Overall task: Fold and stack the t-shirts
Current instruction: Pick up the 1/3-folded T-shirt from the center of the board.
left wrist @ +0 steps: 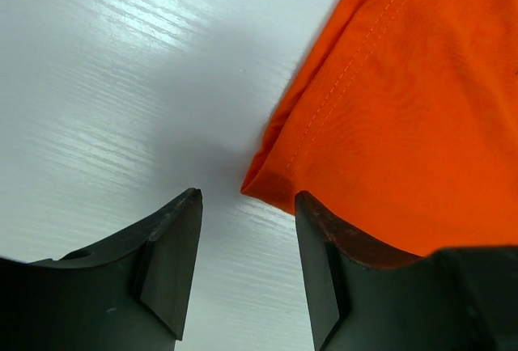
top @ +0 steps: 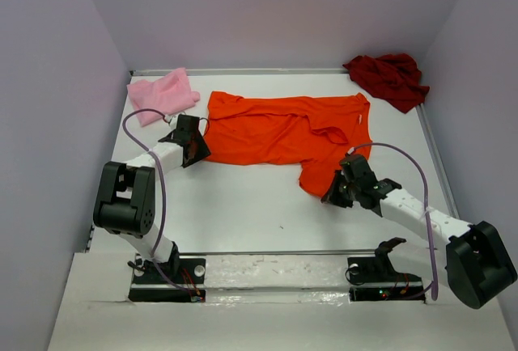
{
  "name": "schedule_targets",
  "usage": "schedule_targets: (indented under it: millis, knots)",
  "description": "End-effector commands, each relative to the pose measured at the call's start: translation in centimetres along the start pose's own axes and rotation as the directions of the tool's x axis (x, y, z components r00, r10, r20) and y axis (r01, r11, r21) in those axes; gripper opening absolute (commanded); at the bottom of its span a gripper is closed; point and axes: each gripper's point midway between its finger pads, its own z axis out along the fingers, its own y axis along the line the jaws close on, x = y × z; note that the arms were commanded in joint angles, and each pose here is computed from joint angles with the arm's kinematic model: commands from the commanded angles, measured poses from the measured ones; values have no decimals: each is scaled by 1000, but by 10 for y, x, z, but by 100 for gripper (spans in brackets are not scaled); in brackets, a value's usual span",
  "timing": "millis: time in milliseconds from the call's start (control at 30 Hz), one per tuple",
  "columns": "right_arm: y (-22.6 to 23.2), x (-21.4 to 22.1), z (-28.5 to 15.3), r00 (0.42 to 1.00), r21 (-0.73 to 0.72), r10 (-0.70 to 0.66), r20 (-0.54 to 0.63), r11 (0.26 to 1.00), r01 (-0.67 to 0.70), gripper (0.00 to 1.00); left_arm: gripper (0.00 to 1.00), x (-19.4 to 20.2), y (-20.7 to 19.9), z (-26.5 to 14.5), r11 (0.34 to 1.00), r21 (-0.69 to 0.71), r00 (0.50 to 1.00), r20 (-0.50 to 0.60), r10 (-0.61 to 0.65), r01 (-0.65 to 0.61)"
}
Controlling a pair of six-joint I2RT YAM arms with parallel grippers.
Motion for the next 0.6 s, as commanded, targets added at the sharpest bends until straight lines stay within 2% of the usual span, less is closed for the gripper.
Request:
schedule_targets:
  millis: [0, 67, 300, 567]
  knots:
    - [17, -17, -5, 998, -48, -25, 59, 998, 28, 0, 59, -5, 6, -1, 1000, -22, 1000, 24, 5, -4]
    - [17, -16, -6, 998, -54, -24, 58, 998, 27, 0, 56, -5, 5, 4, 1000, -25, 1000, 20, 1, -1]
    - [20, -17, -9, 998, -70, -18, 67, 997, 23, 0, 35, -8, 7, 11, 999, -51, 999, 33, 0, 2]
    - [25, -19, -12, 997, -89, -13, 72, 996, 19, 0, 31, -7, 12, 19, 997, -75, 1000, 27, -4, 6]
